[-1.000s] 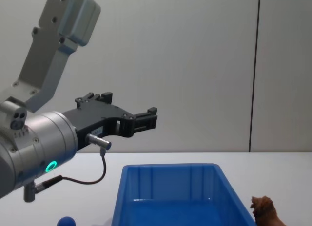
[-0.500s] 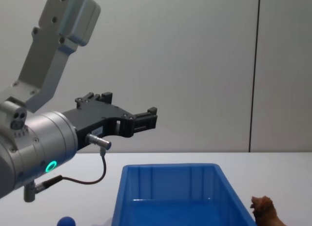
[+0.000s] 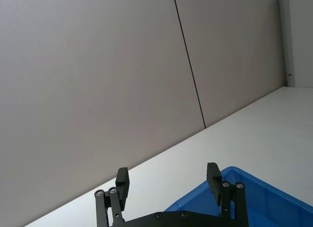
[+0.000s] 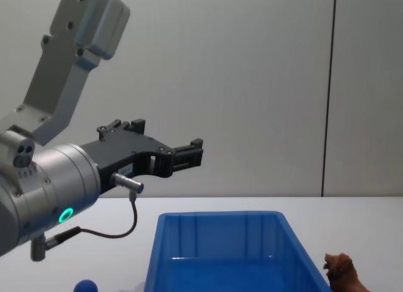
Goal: Pick up the two dolls from the table and place them into the box.
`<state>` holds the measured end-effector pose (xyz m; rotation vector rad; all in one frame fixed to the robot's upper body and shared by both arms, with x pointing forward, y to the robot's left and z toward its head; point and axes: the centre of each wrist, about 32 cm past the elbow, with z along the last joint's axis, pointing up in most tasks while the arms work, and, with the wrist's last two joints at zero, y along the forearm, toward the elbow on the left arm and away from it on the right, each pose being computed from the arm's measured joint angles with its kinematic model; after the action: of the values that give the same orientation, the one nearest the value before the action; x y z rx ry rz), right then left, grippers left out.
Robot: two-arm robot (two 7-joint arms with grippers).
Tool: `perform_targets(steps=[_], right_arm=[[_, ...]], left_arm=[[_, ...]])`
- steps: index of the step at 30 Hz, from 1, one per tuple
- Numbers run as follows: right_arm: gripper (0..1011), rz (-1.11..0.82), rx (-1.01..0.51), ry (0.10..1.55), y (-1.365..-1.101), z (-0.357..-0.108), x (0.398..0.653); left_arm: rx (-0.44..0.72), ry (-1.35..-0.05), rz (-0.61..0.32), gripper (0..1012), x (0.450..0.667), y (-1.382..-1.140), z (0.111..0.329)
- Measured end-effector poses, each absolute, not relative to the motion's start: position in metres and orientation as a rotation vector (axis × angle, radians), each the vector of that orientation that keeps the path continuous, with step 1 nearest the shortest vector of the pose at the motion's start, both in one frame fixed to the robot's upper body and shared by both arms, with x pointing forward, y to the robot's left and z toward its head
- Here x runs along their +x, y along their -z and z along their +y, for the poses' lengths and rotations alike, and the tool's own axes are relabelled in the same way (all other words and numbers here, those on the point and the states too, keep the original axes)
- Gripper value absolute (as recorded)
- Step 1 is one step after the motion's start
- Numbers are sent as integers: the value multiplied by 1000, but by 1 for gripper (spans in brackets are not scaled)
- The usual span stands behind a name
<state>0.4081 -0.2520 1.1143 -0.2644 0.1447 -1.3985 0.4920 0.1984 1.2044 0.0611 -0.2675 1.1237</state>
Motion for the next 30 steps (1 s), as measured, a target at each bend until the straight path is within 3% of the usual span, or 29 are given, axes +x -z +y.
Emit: perform_targets(steps=[10,30], right_arm=[[390,142,-257,1381,-1110,-251,411],[383,89,-96,1292,-1142,-246,415]], left_arm=[[61,-1124,-267,1001,492,-1204,198],[61,-1124,-268,1001,492,-1204,198]])
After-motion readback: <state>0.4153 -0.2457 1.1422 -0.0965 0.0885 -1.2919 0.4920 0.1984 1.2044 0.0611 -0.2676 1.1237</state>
